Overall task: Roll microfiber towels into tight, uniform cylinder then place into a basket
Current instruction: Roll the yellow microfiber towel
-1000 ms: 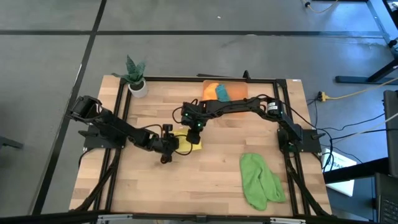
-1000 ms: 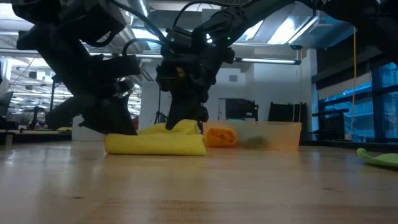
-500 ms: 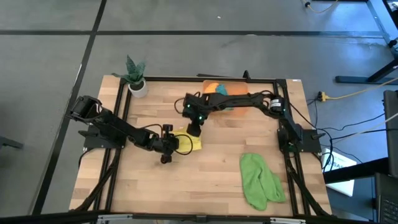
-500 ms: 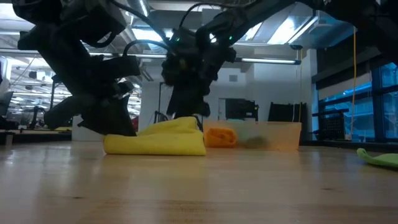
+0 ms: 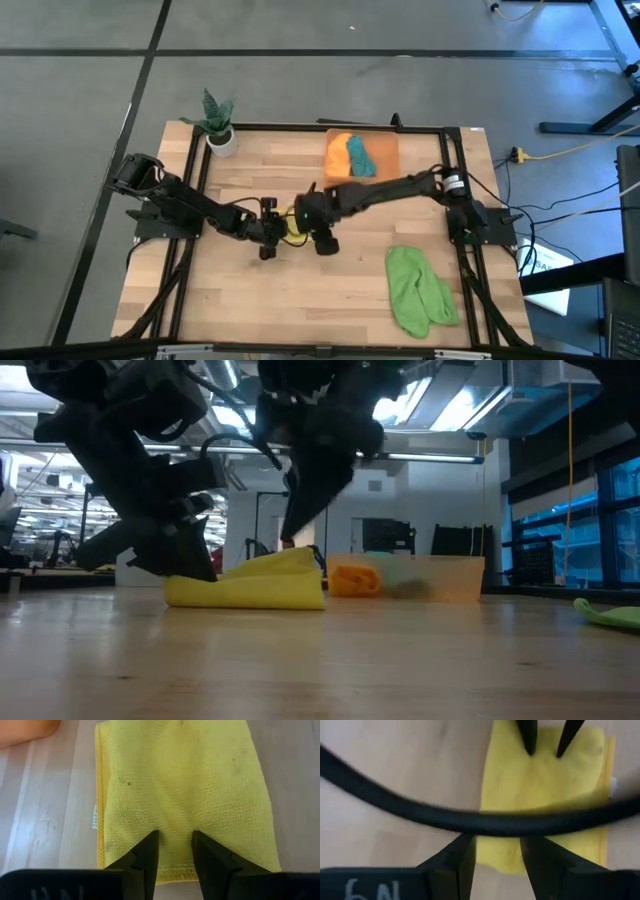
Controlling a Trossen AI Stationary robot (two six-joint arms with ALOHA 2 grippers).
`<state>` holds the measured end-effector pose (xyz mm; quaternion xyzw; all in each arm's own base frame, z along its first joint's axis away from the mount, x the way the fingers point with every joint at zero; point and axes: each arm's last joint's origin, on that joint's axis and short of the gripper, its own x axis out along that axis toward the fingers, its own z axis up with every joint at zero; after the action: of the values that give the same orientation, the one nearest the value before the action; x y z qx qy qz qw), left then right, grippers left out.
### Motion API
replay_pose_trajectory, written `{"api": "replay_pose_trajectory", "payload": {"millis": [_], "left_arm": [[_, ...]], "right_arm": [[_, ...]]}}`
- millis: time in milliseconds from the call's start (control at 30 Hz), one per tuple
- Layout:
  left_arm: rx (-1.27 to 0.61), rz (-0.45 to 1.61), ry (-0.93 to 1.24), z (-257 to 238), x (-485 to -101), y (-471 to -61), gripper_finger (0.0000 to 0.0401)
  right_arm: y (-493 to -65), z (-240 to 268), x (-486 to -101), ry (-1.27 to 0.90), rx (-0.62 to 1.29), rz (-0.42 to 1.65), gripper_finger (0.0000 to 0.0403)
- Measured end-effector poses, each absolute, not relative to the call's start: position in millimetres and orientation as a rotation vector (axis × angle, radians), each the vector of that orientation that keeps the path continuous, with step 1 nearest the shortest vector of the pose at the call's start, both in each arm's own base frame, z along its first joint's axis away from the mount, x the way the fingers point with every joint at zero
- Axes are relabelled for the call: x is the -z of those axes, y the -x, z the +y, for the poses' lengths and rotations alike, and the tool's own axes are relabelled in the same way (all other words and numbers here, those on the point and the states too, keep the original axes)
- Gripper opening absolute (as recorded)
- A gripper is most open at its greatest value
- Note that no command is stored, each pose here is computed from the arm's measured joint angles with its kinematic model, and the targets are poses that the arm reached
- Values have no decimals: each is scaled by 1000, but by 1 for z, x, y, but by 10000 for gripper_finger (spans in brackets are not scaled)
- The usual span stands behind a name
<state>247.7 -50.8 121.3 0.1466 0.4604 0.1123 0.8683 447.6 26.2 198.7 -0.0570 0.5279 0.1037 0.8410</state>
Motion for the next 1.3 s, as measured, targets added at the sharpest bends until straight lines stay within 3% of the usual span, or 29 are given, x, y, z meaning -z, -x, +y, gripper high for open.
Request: {"api": "replay_pose_trajectory", "payload": {"millis": [167,533,933,1067,1233,1300], "left_arm": [[-237,965,-306,-50,-121,-248,108],[-218,970,-296,-51,-121,-248,108],[-215,971,-295,-51,-121,-248,108],[-214,971,-297,-51,-121,-248,108],[-212,971,-296,-51,-121,-248,108],[-211,971,-299,-51,-121,-248,108]], "right_arm": [[-446,52,-186,290,-179,1078,153],[-431,54,-139,419,-225,1045,153],[-422,52,-121,429,-159,1026,148],[-421,52,-120,402,-136,1027,110],[-422,52,-119,380,-109,1028,20],[-422,51,-120,358,-109,1030,12]]}}
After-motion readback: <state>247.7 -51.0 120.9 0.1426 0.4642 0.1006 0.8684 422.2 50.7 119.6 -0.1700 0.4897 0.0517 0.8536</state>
